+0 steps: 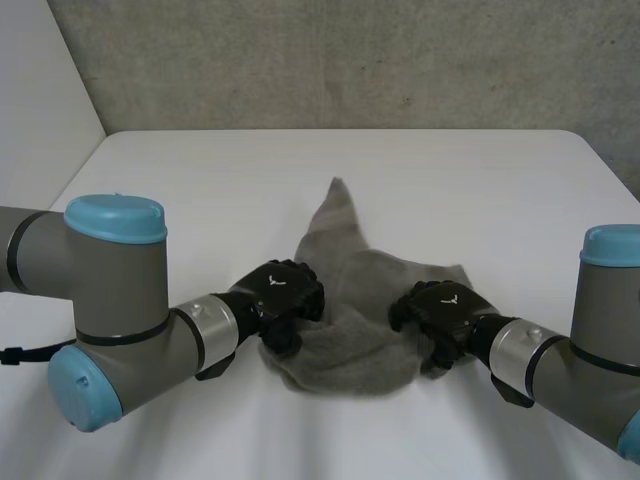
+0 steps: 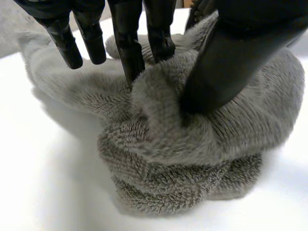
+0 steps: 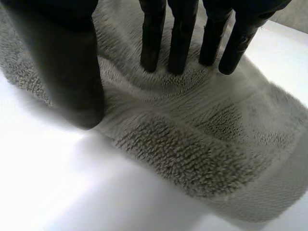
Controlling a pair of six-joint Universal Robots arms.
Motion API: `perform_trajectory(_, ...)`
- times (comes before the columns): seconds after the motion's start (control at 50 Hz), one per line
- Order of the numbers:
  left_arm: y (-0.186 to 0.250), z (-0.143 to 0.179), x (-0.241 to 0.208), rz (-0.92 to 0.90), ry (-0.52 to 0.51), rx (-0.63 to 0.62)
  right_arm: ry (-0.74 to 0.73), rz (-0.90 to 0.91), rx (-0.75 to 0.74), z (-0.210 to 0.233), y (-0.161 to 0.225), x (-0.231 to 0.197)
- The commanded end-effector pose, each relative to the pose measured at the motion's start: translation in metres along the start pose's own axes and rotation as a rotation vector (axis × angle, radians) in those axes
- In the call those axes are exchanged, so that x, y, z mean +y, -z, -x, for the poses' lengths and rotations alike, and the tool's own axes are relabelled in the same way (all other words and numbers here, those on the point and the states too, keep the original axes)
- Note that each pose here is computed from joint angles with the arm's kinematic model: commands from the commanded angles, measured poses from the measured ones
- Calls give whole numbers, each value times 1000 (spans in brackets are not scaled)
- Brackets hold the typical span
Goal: Fold the towel.
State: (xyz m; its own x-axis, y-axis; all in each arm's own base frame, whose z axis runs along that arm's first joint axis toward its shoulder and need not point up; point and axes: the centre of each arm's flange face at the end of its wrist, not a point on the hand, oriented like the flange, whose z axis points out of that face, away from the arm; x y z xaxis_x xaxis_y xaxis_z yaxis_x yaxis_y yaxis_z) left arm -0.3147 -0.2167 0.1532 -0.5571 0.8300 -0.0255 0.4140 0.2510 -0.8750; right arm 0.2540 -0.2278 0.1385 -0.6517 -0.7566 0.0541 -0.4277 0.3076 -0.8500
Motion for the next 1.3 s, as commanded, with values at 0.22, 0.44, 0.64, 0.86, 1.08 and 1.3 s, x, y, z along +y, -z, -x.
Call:
perform_trajectory(0.22,75,25,-66,-201,243,-167,184,-415,107,-22,32,-123)
perform_trajectory(0.44,112,-3,-30,-226,323,-188,192,-344,2,7,40,-91)
perform_trajectory(0.64,103,-13,-15,-157,336,-147,231,-222,8,3,49,-63)
perform_trajectory(0.86,56,14,-55,-230,298,-135,226,-336,59,-22,37,-99)
perform_trajectory(1.08,-37,66,-57,-286,290,-243,165,-331,298,-80,-38,-101)
perform_trajectory(1.3,-12,69,-62,-345,275,-302,126,-283,369,-74,-22,-90)
